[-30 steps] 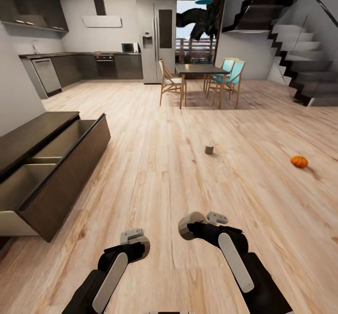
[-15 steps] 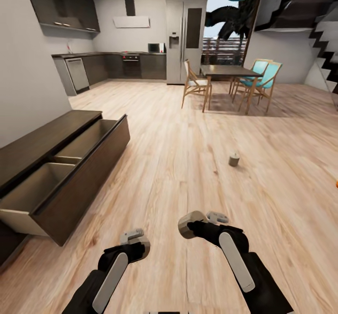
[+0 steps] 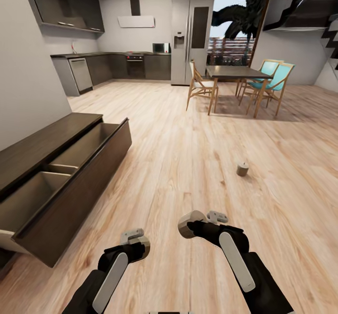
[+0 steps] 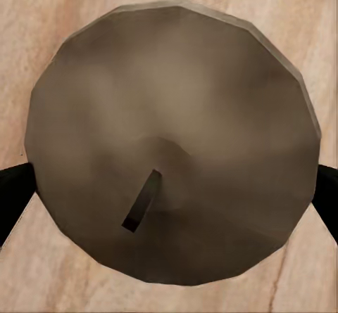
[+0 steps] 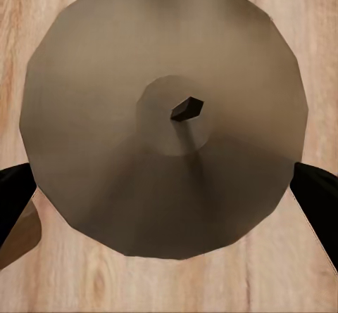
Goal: Place each of the two pumpkins and all three candles from the living room inside a cabinet in the living room (use any cabinet), then make sure every cabinet is closed, and position the cauldron so it is next to a table in the living room.
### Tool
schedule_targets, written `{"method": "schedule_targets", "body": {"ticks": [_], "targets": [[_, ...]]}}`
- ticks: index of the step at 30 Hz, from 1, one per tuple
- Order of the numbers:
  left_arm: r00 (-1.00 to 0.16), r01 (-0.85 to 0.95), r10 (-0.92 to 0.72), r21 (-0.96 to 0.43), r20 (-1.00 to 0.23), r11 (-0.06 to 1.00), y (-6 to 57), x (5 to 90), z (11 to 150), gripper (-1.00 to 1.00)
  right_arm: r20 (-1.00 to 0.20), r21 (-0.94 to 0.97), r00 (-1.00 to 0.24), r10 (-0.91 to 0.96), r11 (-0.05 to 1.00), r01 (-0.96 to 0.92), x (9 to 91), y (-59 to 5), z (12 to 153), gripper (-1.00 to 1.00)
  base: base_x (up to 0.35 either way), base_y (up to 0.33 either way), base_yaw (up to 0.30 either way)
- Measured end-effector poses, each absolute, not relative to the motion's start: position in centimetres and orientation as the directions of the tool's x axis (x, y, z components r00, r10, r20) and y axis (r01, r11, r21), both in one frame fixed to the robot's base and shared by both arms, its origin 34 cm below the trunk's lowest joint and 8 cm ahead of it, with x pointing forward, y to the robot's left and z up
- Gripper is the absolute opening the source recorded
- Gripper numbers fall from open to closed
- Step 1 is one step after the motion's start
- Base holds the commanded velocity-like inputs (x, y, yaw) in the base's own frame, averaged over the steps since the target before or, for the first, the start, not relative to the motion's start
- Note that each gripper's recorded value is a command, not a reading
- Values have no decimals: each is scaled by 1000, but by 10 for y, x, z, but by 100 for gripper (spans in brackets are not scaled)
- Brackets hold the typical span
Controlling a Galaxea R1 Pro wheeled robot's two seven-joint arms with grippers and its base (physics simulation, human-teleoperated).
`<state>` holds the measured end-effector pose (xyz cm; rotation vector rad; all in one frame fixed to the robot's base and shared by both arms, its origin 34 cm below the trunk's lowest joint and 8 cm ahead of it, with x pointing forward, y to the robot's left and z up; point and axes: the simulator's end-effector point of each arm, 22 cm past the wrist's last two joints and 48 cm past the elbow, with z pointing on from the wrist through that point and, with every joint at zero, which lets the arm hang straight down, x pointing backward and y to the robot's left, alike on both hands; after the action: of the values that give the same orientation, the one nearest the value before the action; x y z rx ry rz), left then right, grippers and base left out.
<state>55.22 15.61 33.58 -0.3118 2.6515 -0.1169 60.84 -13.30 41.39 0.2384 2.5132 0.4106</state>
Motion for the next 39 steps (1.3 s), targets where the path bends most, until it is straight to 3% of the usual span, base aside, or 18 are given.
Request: {"method": "schedule_targets", "body": {"ticks": [39], "targets": [[-867,-197,-238,-137,-439,971,154,552,336,-100,-510,327,-823,251,941,84,607,-136,408,-100,332,0,0]]}}
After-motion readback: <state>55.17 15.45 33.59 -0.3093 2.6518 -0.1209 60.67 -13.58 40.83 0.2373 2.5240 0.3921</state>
